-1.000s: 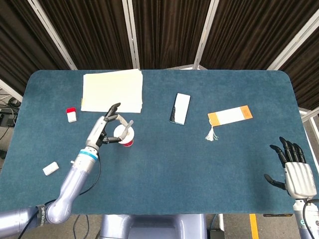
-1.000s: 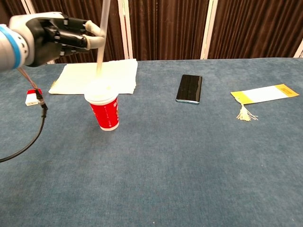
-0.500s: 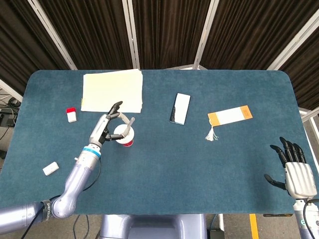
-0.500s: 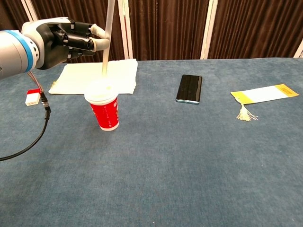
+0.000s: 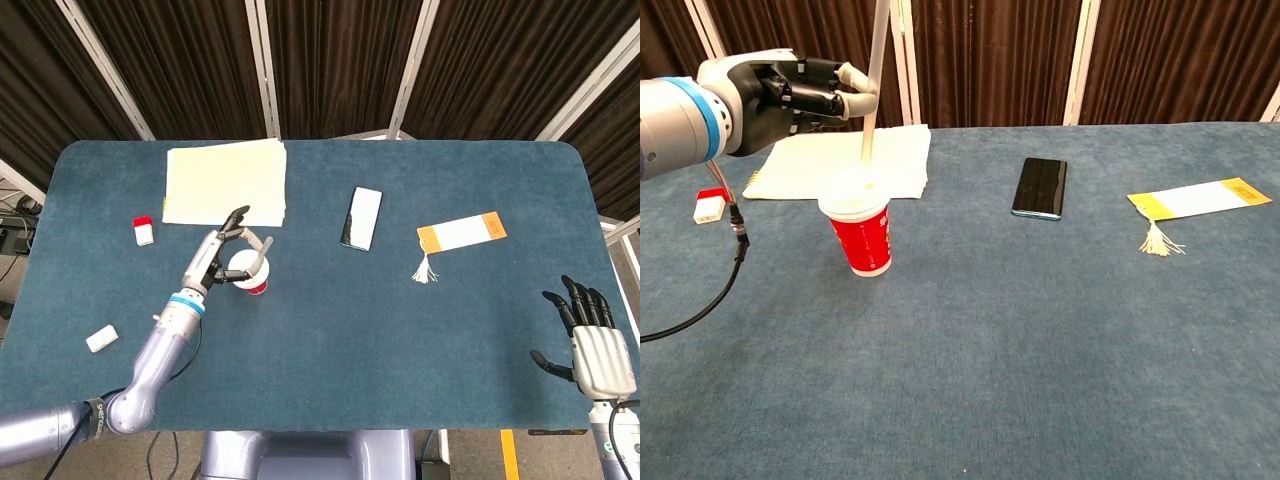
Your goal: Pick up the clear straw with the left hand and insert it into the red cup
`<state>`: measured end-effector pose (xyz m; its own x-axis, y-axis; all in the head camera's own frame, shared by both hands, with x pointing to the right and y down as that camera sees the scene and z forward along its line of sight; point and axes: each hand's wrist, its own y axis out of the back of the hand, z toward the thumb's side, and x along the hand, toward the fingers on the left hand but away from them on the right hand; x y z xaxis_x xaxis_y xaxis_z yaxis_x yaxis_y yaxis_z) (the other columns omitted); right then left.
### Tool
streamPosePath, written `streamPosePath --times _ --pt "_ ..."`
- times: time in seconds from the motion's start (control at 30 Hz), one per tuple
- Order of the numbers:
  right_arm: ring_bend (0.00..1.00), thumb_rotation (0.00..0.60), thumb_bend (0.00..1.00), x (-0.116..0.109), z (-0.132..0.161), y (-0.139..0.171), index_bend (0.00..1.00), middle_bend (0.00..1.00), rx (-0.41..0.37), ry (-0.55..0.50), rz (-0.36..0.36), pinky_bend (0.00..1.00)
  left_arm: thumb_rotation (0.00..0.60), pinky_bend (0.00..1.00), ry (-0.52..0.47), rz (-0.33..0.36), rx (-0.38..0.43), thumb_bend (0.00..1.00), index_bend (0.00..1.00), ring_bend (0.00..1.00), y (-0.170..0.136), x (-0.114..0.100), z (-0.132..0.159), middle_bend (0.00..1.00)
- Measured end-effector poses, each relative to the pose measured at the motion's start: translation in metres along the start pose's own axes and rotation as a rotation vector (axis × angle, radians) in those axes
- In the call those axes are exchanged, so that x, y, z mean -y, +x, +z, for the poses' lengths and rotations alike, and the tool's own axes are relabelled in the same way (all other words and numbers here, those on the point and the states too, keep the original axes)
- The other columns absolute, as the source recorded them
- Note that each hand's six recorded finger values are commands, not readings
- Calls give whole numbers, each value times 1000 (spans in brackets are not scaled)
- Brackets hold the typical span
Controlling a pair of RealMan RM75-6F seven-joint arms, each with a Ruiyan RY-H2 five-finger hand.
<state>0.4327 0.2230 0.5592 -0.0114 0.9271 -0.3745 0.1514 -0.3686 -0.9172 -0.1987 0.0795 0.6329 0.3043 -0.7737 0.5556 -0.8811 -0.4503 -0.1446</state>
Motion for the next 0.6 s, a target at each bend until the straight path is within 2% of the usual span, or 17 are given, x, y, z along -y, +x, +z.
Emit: streamPosePath --times 0.6 --pt "0 600 141 0 0 1 160 0 7 -8 7 0 600 0 12 -6 -11 433 570 0 3 2 -11 0"
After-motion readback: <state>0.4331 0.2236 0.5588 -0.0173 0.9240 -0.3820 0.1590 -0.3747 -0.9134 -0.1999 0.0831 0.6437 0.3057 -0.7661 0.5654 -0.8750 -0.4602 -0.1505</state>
